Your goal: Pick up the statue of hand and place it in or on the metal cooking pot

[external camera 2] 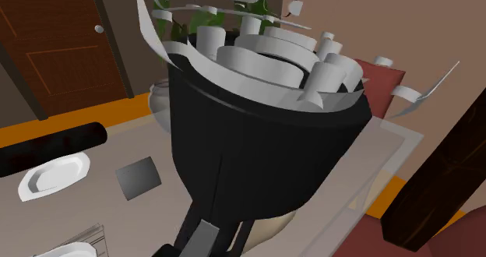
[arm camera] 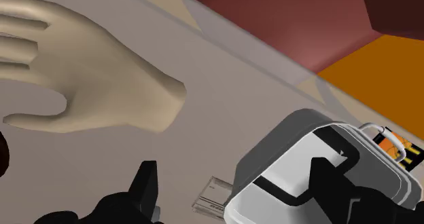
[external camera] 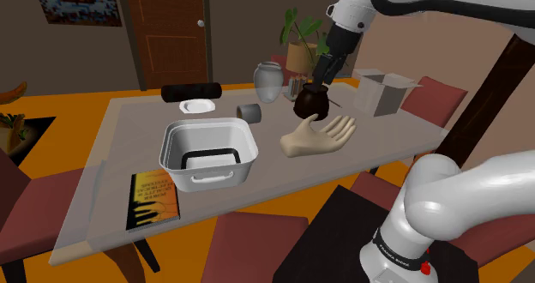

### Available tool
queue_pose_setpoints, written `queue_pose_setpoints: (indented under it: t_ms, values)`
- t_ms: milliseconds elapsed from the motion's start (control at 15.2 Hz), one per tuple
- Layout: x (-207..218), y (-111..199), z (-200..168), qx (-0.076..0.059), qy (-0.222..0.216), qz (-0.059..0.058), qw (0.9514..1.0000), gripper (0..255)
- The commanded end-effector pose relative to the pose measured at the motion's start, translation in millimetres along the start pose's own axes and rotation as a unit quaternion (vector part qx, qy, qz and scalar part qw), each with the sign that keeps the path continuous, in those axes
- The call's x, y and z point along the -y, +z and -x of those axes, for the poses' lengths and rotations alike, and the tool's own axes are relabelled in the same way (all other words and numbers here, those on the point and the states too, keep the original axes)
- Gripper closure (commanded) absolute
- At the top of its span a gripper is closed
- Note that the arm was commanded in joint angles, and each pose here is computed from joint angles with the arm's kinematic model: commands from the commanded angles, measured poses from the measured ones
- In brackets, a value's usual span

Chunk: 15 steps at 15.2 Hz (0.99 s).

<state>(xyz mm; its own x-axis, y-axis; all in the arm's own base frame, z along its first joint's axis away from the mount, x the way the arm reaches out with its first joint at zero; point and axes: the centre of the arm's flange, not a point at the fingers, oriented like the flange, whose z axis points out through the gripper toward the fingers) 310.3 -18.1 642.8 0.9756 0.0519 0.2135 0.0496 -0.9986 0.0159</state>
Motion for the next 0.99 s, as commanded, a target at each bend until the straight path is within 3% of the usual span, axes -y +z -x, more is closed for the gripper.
queue_pose_setpoints:
  t_ms: [0, 198, 462, 660, 924]
  values:
    - [0, 0, 0, 0.0, 0.0, 0.0, 1.0, 0]
    - [-15, 30, -18, -0.002, 0.062, 0.01, 0.998, 0]
    - [-40, 68, -40, -0.005, 0.144, 0.023, 0.9893, 0]
    - [-61, 97, -53, -0.008, 0.205, 0.033, 0.9783, 0]
    - [-93, 134, -67, -0.011, 0.284, 0.045, 0.9576, 0]
